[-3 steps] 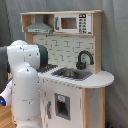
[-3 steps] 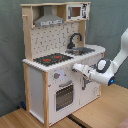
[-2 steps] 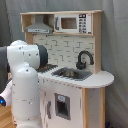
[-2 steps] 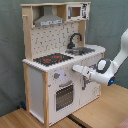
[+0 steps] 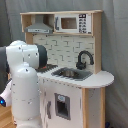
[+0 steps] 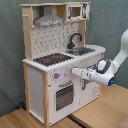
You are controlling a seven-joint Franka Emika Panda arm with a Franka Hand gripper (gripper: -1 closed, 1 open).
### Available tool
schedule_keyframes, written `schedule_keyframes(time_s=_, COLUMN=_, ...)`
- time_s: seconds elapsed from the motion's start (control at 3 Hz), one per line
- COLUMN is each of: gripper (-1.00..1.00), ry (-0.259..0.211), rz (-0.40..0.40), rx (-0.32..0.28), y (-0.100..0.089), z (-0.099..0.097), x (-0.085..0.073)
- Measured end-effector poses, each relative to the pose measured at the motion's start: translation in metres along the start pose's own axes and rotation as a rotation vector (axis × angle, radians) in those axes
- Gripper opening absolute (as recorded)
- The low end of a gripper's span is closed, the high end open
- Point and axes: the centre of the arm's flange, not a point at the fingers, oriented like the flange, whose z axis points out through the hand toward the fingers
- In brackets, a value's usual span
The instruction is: Play with the kitchen
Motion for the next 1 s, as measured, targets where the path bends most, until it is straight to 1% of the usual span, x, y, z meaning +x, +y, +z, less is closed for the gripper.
schedule_keyframes(time_s=1.0, gripper=-1.00, ry=-0.020, rz=-0.364, rx=-0.020, y=-0.0025, z=0.0002, x=0.0013)
